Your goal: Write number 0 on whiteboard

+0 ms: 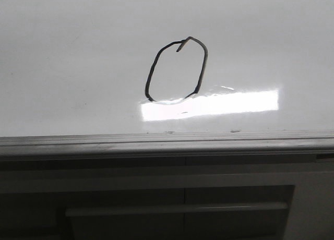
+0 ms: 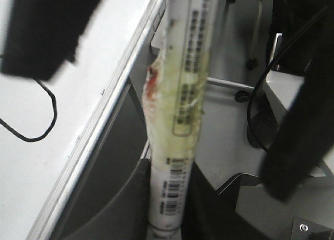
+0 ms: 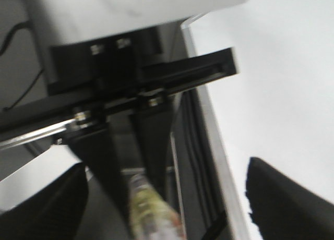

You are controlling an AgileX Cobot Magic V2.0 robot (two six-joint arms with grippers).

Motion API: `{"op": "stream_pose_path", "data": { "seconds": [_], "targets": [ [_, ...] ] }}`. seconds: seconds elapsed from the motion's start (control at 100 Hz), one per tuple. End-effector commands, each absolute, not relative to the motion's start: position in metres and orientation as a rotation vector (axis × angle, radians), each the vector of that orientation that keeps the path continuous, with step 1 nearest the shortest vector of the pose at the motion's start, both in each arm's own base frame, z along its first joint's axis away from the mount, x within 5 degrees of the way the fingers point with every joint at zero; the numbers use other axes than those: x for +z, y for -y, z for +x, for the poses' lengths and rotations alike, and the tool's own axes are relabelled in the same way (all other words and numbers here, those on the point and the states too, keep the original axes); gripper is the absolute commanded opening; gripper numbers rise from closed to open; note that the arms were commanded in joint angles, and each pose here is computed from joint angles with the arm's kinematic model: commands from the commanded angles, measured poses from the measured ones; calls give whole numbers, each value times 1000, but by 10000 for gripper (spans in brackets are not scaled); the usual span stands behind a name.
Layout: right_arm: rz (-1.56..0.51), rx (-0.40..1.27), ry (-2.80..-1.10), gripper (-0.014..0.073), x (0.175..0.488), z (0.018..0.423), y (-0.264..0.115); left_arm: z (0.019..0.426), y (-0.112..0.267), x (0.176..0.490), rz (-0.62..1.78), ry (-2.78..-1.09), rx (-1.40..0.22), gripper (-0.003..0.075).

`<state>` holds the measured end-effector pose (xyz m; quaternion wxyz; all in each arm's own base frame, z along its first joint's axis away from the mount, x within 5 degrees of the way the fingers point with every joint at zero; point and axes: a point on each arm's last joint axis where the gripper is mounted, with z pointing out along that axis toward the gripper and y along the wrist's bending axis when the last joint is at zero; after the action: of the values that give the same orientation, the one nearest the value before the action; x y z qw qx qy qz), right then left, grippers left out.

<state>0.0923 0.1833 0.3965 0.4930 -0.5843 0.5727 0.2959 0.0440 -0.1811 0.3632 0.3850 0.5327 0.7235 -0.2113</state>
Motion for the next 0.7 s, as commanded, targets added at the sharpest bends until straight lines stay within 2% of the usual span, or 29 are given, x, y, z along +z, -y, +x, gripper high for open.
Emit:
{"op": "stream_pose_path", "data": {
  "seconds": [0.0,0.09,0.19,0.26,0.36,0.38,0.5,0.69],
  "targets": [
    [-1202,652,-1315,628,425,100,-165,45,183,375,1258,-1791,-627,-20],
    [-1097,585,-1308,591,434,105,-147,49,178,371,1155,-1824,-619,-20],
    [-1017,526,-1307,475,443,102,-123,57,171,365,992,-1858,-600,-20],
    [-980,533,-1338,316,443,95,-111,64,169,359,860,-1884,-581,-20],
    [-1026,542,-1383,-25,431,82,-100,71,165,353,694,-1901,-579,-20],
    [-1042,544,-1392,-69,428,80,-100,72,165,352,668,-1896,-582,-20],
    [-1089,574,-1457,-64,402,67,-93,81,167,346,528,-1897,-588,-20],
    [-1022,636,-1540,-64,369,55,-83,105,167,336,331,-1960,-556,-20]
  ]
}}
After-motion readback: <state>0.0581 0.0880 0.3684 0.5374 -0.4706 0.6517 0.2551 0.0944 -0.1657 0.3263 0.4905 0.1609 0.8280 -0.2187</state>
